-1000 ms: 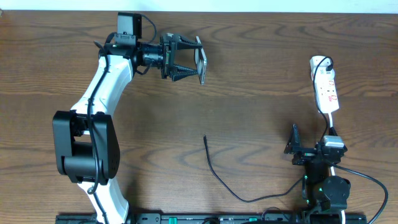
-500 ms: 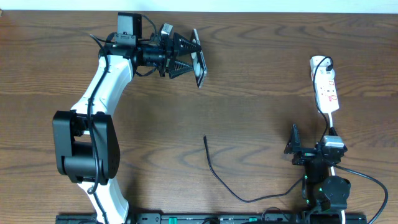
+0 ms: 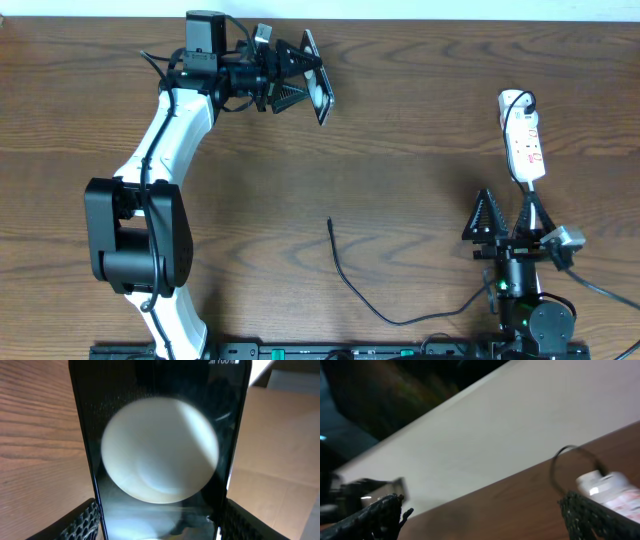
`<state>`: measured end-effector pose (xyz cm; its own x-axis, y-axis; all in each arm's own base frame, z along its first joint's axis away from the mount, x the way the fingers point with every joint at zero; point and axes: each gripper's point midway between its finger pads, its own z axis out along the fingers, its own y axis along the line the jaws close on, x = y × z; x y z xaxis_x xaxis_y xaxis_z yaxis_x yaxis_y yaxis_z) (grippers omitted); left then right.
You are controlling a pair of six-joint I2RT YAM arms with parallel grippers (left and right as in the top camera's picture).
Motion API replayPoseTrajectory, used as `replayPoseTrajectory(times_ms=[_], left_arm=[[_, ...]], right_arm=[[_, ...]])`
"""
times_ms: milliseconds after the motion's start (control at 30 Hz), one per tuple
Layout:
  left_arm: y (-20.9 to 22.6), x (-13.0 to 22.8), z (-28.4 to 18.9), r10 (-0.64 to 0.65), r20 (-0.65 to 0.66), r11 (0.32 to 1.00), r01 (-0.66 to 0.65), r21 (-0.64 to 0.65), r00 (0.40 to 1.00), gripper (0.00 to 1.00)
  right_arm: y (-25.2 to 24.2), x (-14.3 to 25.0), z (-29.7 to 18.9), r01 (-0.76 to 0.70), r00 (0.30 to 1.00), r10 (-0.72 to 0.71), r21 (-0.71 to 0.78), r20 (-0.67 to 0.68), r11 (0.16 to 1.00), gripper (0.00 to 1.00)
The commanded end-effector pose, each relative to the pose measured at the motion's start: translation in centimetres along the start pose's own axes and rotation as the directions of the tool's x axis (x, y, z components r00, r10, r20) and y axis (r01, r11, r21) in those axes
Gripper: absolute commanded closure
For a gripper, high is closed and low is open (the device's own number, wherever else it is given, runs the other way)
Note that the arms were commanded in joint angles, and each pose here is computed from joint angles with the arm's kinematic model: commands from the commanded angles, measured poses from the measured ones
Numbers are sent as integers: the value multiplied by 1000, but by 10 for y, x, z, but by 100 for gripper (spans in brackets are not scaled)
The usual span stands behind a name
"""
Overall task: Plug charger to phone and switch on socket
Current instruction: 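Swing the right gripper up toward the phone held by the left gripper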
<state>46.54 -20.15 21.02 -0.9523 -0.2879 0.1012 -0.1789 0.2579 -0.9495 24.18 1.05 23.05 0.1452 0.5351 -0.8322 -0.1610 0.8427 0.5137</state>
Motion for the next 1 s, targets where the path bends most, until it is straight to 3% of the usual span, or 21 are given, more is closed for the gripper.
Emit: replayPoseTrajectory(times_ms=[0,267,500,667,767,967], left_arm=[[-15,-3,1,-53,33,999,53,2,998,92],[-36,1,21,-45,38,998,43,44,998,93],[-43,2,29,-76,51,996,73,56,996,93],[-40,-3,34,-148,100,989,144,42,984,93],[-39,-6,38,-155,131,988,152,35,979,92],[-41,-6,41,-153,141,988,149,35,978,93]], right_arm=[[31,-15,4,-158,987,153,-93,-50,983,1],[82,-30,44,-197,953,142,-189,-267,962,1],[142,-4,87,-353,798,40,-412,-602,840,1],[113,36,128,-448,717,167,-264,-677,854,1],[122,58,139,-443,727,64,-395,-684,805,1],[124,102,150,-365,713,-107,-498,-693,787,2]])
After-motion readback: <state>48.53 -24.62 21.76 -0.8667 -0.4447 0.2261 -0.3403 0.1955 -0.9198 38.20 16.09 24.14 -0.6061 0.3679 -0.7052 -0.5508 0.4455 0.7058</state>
